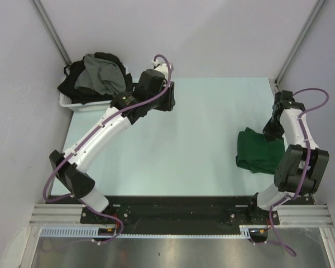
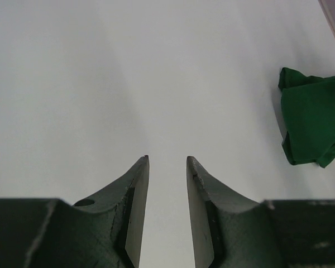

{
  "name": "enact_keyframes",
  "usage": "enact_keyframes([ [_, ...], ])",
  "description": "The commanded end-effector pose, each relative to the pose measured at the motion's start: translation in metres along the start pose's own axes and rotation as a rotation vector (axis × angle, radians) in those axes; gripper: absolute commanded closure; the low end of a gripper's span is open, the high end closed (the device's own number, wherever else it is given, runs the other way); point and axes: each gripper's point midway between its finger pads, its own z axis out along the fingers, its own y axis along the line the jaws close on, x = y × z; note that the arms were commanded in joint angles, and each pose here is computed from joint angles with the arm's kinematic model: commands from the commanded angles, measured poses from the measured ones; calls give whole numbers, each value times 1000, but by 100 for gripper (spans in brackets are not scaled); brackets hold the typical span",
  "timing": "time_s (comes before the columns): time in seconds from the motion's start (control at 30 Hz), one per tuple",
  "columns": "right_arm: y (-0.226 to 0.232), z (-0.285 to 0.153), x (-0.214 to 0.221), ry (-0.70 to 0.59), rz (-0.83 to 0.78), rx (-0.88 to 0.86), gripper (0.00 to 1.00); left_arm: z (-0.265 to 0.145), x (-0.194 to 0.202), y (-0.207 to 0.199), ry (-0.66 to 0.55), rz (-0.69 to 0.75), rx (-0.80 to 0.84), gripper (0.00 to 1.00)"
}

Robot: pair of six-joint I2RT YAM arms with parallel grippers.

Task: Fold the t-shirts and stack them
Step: Put the neatly folded tshirt into the corner of the board with the right arm

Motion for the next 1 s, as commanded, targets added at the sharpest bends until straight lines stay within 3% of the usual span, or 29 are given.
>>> enact_keyframes([
  [0.0,5,-12,13,24,1,-23,100,-5,-20,-7,-47,-21,30,62],
  [0.27,5,16,31,38,-17,-3,100,-6,-19,-5,-42,-20,24,62],
  [0.6,22,83,48,63,-74,59,100,-18,-23,0,-60,-10,7,62],
  [0.97,-6,121,56,111,-50,151,100,-34,-27,7,-85,3,-18,61],
])
